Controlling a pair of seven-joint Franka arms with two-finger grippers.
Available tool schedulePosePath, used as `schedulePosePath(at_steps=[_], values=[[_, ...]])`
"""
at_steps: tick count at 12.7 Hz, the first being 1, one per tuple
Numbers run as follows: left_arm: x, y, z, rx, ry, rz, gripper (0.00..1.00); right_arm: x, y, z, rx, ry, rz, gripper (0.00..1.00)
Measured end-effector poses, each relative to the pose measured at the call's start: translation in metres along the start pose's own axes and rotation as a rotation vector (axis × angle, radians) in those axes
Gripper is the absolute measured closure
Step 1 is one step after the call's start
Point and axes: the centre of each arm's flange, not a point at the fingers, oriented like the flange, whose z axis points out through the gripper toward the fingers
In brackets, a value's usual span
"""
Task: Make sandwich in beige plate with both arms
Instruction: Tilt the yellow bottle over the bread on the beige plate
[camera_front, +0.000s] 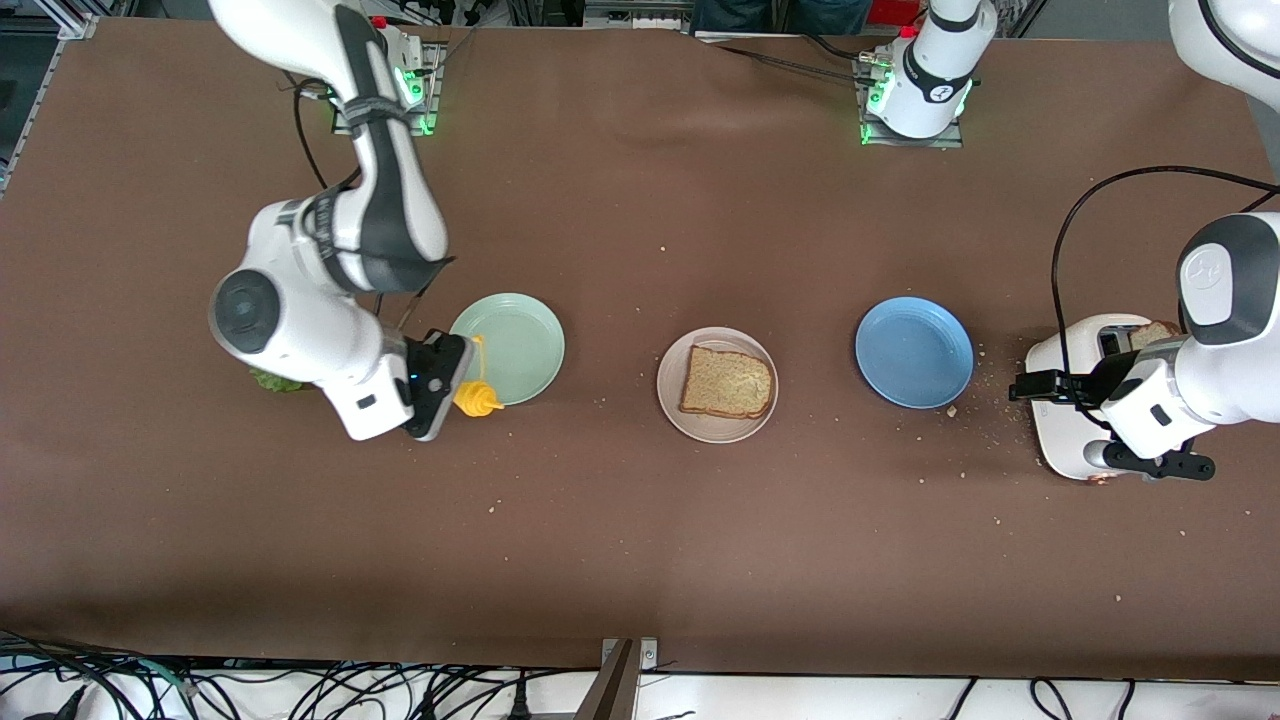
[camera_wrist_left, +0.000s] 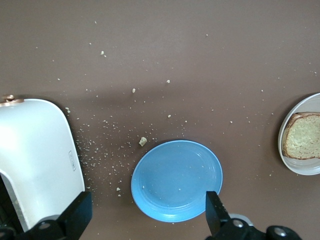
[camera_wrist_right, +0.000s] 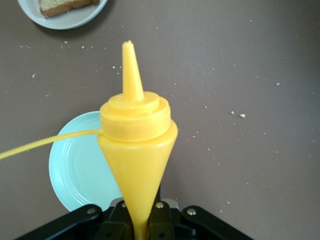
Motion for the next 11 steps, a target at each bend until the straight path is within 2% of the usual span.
schedulePosePath(at_steps=[3, 7, 9, 11], values=[[-0.006, -0.017, -0.012, 0.043, 0.011, -0.025, 0.0, 0.053, -0.051, -0.002, -0.144, -0.105, 0.029, 0.92], [-0.012, -0.015, -0.028, 0.066, 0.027, -0.092, 0.0, 0.116, -0.121, 0.025, -0.33, -0.211, -0.077, 0.92], [-0.015, -0.016, -0.026, 0.067, 0.003, -0.129, 0.0, 0.138, -0.147, 0.046, -0.407, -0.249, -0.069, 0.92], [-0.019, -0.022, -0.027, 0.066, -0.012, -0.147, 0.0, 0.157, -0.167, 0.07, -0.451, -0.263, -0.065, 0.92]])
